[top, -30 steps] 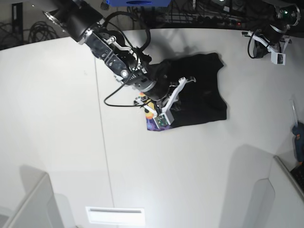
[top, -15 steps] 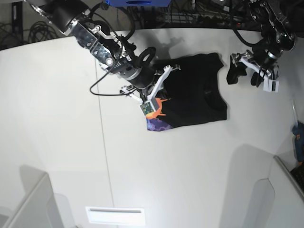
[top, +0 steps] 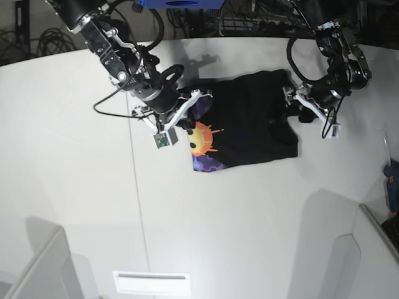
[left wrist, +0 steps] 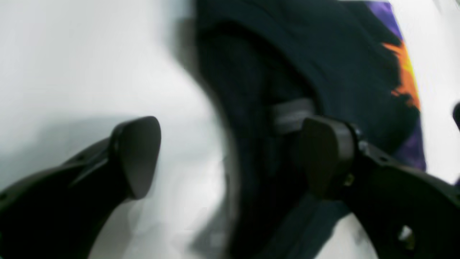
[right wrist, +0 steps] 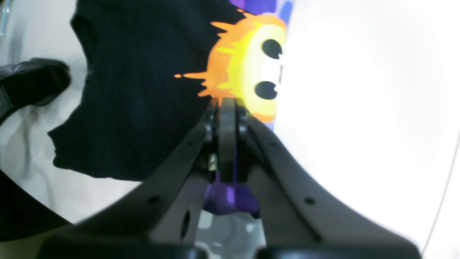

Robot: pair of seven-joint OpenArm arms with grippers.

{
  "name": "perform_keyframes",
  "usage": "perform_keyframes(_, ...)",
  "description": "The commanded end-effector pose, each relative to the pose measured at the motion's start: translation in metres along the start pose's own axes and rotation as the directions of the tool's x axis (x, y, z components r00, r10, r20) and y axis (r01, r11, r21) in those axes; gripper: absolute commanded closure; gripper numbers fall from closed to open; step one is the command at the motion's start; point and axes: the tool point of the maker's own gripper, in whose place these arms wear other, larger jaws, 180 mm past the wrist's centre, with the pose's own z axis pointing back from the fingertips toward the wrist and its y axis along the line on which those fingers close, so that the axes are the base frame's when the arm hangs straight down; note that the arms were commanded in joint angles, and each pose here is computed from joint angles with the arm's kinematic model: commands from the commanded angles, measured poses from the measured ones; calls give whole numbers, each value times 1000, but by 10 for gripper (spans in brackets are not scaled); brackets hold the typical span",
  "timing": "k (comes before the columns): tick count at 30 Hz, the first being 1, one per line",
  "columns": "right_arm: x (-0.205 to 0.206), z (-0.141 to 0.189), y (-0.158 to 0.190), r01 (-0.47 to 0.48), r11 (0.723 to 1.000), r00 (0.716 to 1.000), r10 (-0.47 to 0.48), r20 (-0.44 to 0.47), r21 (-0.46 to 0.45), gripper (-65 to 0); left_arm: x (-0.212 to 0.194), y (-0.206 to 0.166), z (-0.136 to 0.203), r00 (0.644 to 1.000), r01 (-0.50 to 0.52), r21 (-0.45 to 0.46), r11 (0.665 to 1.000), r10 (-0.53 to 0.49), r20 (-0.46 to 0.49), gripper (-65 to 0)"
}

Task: Fold the T-shirt properly
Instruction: 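Grasp the bundle's edges with both grippers, then flip the bundle over with the left gripper so the sun print faces up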

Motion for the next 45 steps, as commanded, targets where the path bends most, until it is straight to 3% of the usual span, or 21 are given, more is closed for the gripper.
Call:
perform_keyframes(1, 14, 3, 4, -6, 1000, 999, 5, 48, 13, 0, 1, -2, -3, 1000, 19, -4, 1000, -19, -19, -594)
perform_keyframes(8, 13, 3, 3, -3, 1000, 999, 2, 48, 12, 0, -9, -7, -25, 996, -72, -35, 997, 70, -59, -592)
perform_keyframes(11, 18, 4, 3, 4, 1000, 995, -5, 97, 10, 0, -15, -7, -29, 992, -111, -31, 993, 109, -68, -592)
perform_keyframes(15, 22, 5, 2, 12, 1000, 989, -13, 145, 6, 0, -19, -18, -35, 992, -94, -56, 994, 89, -94, -592)
perform_keyframes(23, 22, 5, 2, 13, 1000, 990, -14, 143, 6, 0, -32, -35, -48, 987, -75, -99, 992, 59, -151, -589)
perform_keyframes(25, 22, 5, 1, 12, 1000, 989, -12, 144, 5, 0, -41, -33, -50, 981, -101, -99, 990, 83, -174, -546)
perform_keyframes(30, 21, 5, 1, 12, 1000, 989, -13, 145, 5, 0, -51, -29, -57, 971, -142, -99, 985, 120, -205, -283)
perform_keyframes(37, 20, 7, -7, 31, 999, 989, -29, 144, -16, 0, -54, -32, -61, 968, -123, -106, 987, 95, -234, 0)
perform_keyframes(45, 14, 26, -78, 182, 966, 972, -148, 183, -186, 0, -61, -26, -68, 911, 136, -72, 988, -153, -382, 0)
